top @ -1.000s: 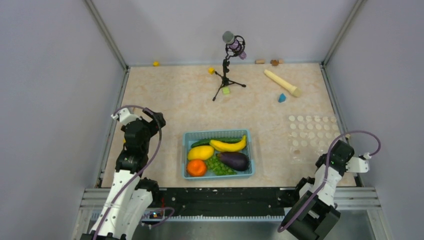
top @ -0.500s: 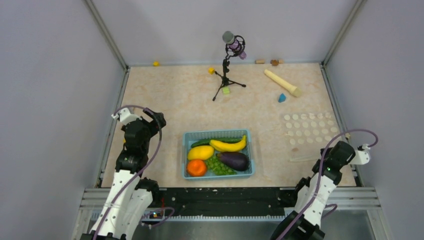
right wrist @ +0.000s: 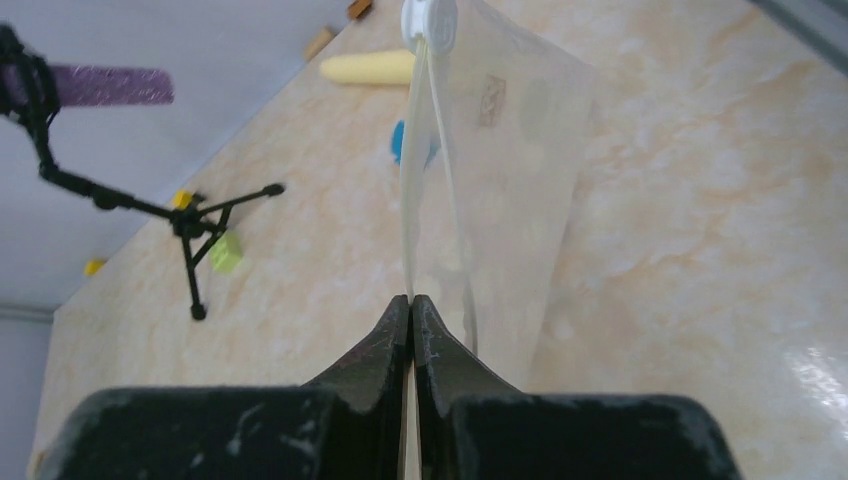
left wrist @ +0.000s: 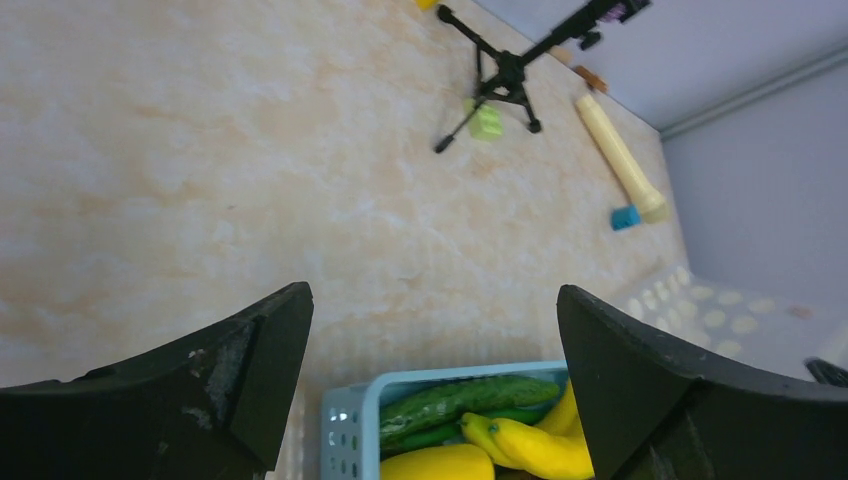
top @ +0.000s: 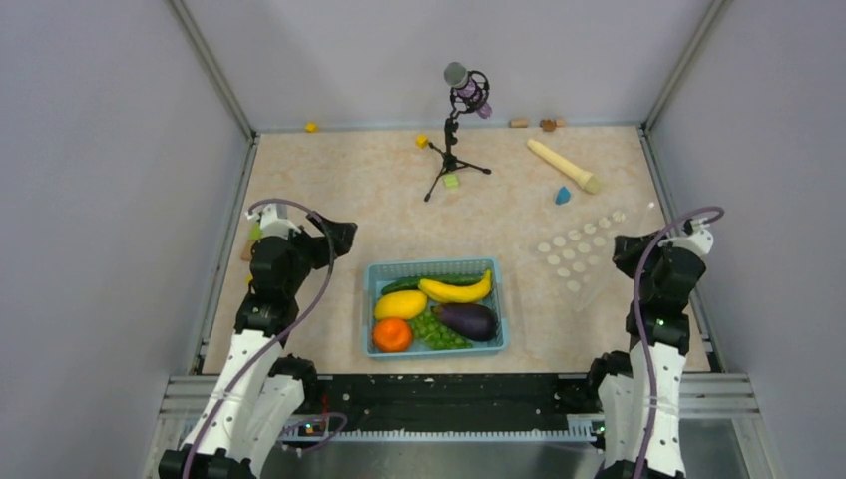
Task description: Place the food in the zip-top bag and seal the zipper
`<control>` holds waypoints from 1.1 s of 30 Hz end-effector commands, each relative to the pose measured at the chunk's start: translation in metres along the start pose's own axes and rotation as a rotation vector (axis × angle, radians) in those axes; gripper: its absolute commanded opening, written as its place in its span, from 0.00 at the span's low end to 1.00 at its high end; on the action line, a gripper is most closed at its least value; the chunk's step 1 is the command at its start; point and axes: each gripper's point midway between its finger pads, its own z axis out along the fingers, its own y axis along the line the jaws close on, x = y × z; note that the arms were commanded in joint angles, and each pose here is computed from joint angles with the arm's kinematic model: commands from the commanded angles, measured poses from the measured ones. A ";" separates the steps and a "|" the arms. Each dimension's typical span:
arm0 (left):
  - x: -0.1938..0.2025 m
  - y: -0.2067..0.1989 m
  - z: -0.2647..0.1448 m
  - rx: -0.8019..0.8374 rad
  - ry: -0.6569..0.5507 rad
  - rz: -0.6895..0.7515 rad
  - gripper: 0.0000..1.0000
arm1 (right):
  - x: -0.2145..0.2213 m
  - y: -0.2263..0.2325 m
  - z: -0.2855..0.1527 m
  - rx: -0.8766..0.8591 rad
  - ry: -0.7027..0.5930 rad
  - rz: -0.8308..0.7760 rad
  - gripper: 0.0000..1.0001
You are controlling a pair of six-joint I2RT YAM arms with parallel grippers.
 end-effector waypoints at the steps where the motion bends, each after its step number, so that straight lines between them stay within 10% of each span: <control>1: 0.006 -0.058 -0.002 0.315 0.065 -0.021 0.97 | 0.006 0.057 -0.009 -0.208 0.082 -0.045 0.00; 22: 0.131 -0.200 0.010 0.665 0.427 0.226 0.97 | 0.122 0.240 -0.037 -0.522 0.267 -0.088 0.00; 33: 0.173 -0.235 0.019 0.782 0.507 0.121 0.89 | 0.118 0.243 -0.044 -0.540 0.258 0.022 0.00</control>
